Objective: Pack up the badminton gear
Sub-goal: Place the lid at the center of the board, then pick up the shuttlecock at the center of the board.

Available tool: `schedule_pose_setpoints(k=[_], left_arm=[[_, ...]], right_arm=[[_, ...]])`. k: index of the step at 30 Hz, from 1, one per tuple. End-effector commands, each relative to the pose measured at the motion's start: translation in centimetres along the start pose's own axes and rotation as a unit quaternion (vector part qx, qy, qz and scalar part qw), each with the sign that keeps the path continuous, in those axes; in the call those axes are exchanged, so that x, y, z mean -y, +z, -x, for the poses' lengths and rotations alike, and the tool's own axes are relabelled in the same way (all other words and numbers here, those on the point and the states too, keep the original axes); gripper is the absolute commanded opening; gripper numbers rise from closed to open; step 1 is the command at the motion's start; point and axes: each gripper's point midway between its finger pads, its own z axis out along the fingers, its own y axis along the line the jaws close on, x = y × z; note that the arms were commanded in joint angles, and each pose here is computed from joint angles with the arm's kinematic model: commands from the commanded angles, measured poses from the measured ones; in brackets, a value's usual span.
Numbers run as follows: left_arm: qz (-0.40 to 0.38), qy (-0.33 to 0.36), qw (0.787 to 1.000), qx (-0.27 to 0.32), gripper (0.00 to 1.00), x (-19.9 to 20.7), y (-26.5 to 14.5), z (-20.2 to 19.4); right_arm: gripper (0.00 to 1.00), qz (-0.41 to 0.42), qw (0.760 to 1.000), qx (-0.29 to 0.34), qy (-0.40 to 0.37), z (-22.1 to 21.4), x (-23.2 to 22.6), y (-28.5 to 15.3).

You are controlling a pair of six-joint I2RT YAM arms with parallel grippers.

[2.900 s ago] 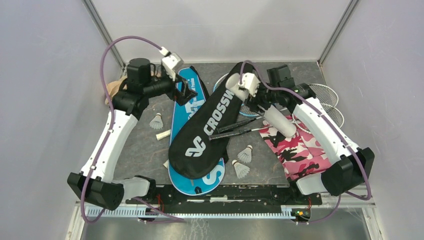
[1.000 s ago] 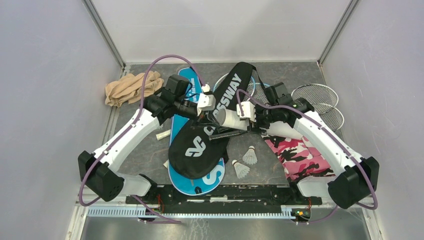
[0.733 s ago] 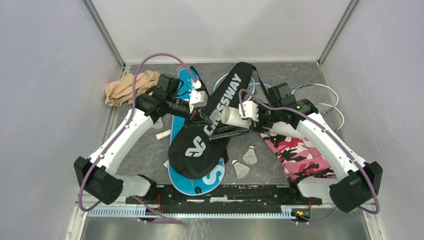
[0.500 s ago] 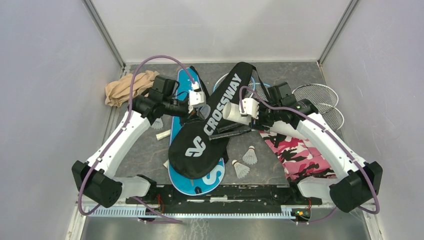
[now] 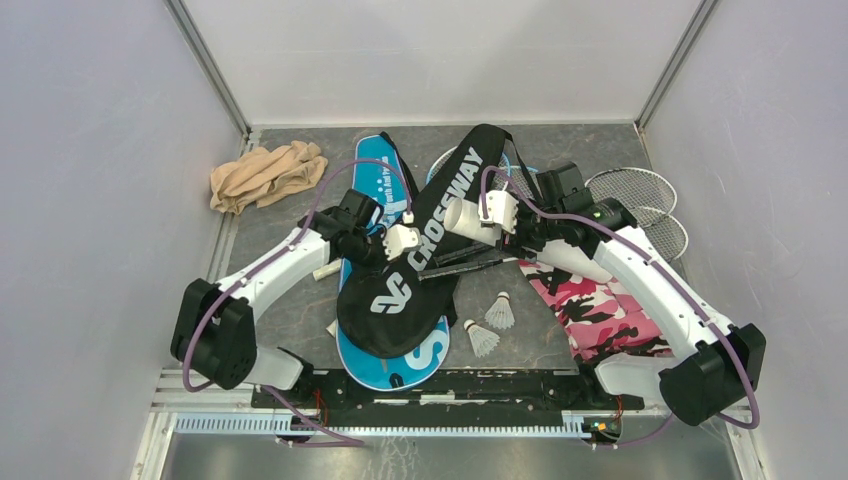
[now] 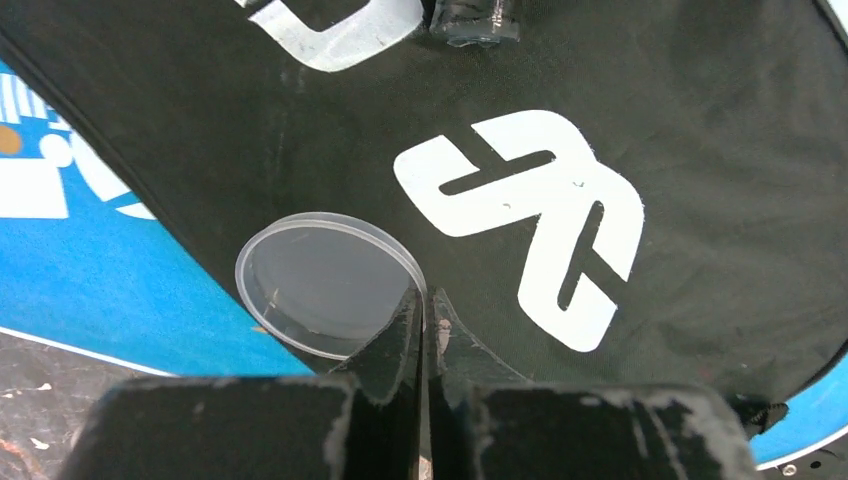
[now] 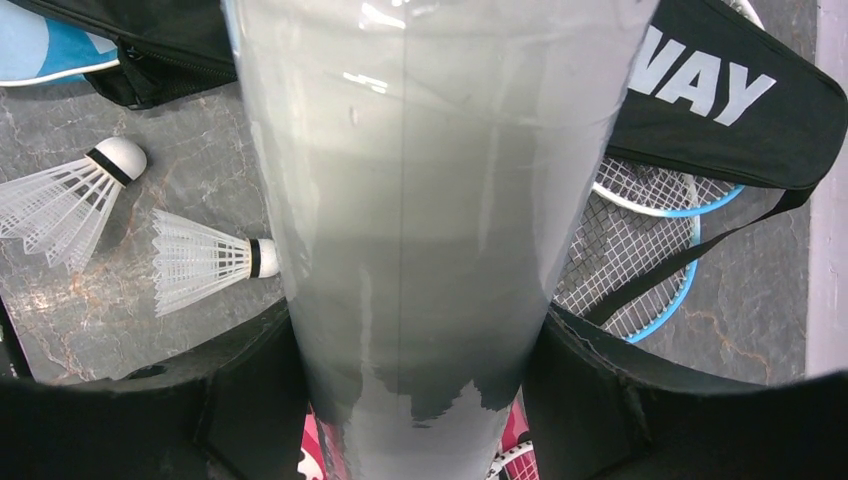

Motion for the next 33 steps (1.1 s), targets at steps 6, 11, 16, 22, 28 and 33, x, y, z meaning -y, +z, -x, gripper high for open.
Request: schedule_pose_setpoints(k=[6, 11, 16, 22, 28, 33], left_arm=[[0.034, -0.004, 0.999, -0.013, 0.26, -1.2, 1.4, -0.3], [0.049, 0.005, 0.999, 0.024, 0.47, -1.1, -0.9, 1.4], [0.099, -0.024, 0.993, 0.052, 0.55, -3.5, -3.9, 1.9], [0.19, -0.122, 0.971, 0.073, 0.63, -9.3, -7.7, -1.2], [0.263, -0.154, 0.952, 0.037, 0.64, -12.5, -9.0, -6.7], [0.295, -0.113, 0.949, -0.015, 0.64, -14.1, -8.4, -10.3]], right_arm=[[0.04, -0.038, 0.999, 0.03, -0.003, 1.4, 1.4, -0.6], [0.04, -0.039, 0.999, 0.034, 0.002, 1.3, 1.2, -0.5], [0.04, -0.037, 0.999, 0.038, 0.006, 1.4, 1.0, -0.4], [0.05, -0.03, 0.998, 0.046, 0.009, 1.5, 0.6, -0.2], [0.05, -0.023, 0.998, 0.049, 0.01, 1.4, 0.3, 0.1], [0.06, -0.015, 0.998, 0.053, 0.008, 1.4, 0.0, 0.3]])
